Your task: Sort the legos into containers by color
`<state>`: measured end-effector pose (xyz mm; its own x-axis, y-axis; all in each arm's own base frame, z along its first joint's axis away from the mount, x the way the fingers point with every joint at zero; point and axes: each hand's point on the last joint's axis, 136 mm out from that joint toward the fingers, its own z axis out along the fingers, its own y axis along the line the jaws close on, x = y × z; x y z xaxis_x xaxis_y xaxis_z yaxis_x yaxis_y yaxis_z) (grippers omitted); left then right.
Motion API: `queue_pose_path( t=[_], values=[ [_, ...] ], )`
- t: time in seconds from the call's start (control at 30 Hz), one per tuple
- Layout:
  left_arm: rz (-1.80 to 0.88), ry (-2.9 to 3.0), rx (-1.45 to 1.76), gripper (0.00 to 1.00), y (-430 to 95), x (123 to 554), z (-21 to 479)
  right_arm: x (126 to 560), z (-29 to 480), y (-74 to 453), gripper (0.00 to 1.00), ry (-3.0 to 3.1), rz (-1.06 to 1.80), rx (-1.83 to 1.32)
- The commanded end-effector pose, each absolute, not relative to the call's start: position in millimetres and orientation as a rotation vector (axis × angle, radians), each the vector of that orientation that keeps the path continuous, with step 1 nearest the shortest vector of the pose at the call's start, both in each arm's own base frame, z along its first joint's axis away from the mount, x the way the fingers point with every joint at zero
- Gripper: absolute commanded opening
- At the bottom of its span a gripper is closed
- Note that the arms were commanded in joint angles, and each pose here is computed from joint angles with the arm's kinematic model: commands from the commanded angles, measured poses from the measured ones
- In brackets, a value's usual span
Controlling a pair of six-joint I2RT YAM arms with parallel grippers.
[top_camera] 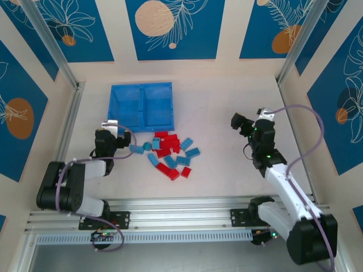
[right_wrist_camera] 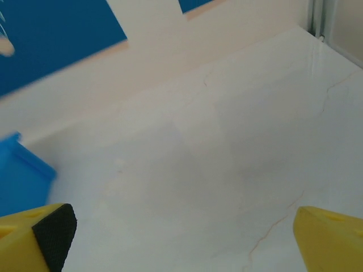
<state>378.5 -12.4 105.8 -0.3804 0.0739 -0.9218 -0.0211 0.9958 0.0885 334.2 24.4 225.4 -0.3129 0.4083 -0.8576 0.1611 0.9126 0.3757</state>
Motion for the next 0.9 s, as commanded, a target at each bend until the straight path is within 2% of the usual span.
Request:
queue_pose_path(
  t=[0.0, 0.1, 0.23, 0.4, 0.57, 0.87],
  values=[
    [0.164, 1.979, -0.154, 1.0, 8.0, 362.0, 140.1, 275.9, 169.0, 53.4, 1.0, 2.27, 0.435, 0.541],
    [0.07, 2.046, -0.278, 1.0, 2.7, 340.4, 163.1, 253.3, 174.2, 102.1, 1.0, 2.396, 0.636, 0.34],
    [-0.123, 2.216, -0.421, 1.0, -33.4, 308.3, 178.3, 225.5, 175.4, 158.4, 1.0, 2.551, 0.783, 0.12],
    [-0.242, 2.382, -0.281, 1.0, -109.9, 289.0, 169.0, 202.8, 167.8, 213.7, 0.99, 2.665, 0.84, -0.084],
    [-0.26, 2.557, -0.174, 0.96, -159.8, 295.2, 126.5, 200.5, 165.5, 236.7, 0.99, 2.674, 0.802, -0.153],
    [-0.252, 2.621, -0.06, 0.76, -189.0, 317.1, 86.4, 190.8, 153.9, 235.1, 0.99, 2.705, 0.746, -0.144]
  ],
)
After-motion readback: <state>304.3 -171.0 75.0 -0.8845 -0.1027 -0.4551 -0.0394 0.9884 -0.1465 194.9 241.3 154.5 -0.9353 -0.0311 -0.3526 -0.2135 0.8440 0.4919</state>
